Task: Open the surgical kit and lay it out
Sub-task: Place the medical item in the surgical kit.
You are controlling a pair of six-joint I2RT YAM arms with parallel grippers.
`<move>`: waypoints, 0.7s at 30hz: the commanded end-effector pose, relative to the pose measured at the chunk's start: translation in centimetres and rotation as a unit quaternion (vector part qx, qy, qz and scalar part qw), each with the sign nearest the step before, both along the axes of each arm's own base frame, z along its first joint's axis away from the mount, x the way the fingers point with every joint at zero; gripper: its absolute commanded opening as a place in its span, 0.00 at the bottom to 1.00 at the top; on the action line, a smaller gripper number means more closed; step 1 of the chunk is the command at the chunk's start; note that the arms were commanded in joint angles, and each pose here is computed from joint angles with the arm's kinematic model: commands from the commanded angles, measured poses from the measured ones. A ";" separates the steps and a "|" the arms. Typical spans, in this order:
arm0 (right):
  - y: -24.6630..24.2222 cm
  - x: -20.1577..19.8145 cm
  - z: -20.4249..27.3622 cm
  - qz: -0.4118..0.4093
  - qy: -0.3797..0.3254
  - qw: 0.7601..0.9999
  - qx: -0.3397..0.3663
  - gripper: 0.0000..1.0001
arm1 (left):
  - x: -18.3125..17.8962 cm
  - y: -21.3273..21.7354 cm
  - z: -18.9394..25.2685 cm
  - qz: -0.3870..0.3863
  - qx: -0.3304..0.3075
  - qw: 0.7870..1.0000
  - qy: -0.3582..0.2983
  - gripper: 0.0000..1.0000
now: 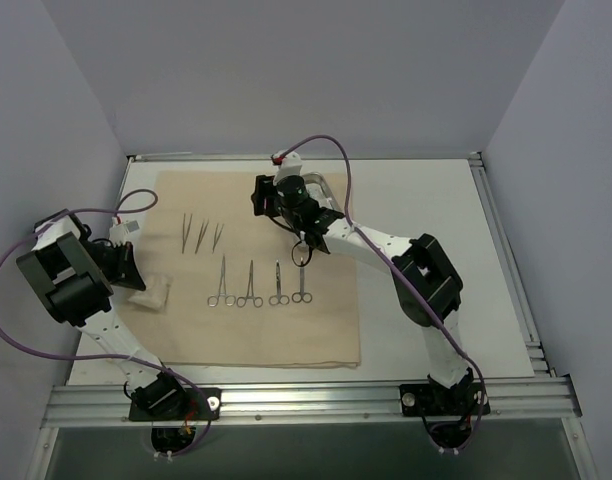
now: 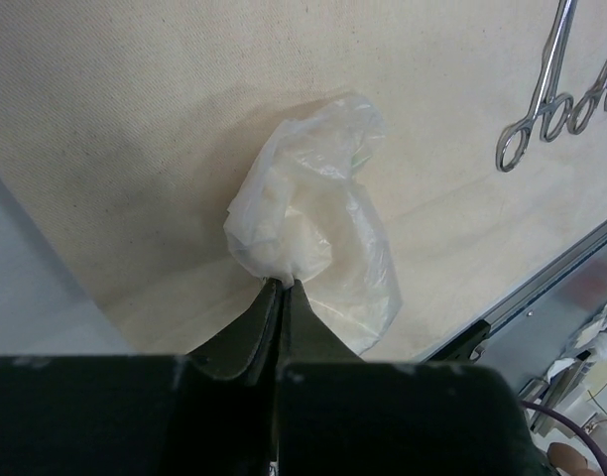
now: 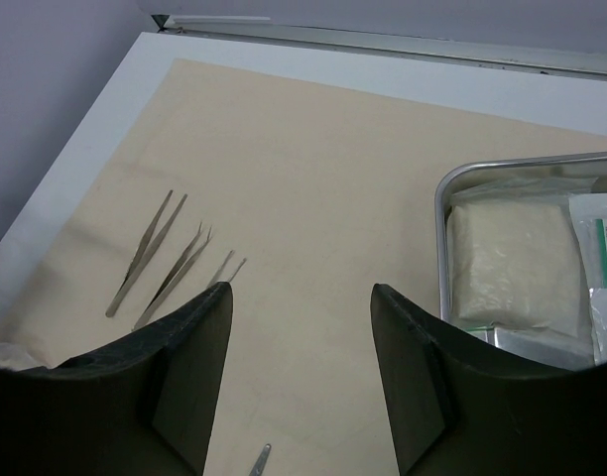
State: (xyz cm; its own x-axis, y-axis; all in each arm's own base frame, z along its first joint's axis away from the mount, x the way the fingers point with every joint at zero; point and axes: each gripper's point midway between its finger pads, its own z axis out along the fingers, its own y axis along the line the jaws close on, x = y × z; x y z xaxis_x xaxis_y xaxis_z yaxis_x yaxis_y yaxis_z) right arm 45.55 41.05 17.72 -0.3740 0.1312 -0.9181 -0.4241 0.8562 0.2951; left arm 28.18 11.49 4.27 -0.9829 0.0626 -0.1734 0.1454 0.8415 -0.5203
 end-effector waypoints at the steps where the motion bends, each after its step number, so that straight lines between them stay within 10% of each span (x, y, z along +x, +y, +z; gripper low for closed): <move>1: -0.8 0.2 5.2 -0.009 -0.040 0.999 0.035 0.54 | 2.3 0.3 1.0 0.004 0.002 0.998 -0.055 0.02; 17: -3.4 2.6 2.3 -0.035 0.004 0.999 0.024 0.53 | 2.7 0.0 0.3 0.073 0.028 0.994 -0.075 0.04; 21: -4.2 3.2 1.6 -0.040 0.013 0.999 0.022 0.53 | 2.5 0.0 0.6 0.061 0.030 0.995 -0.078 0.25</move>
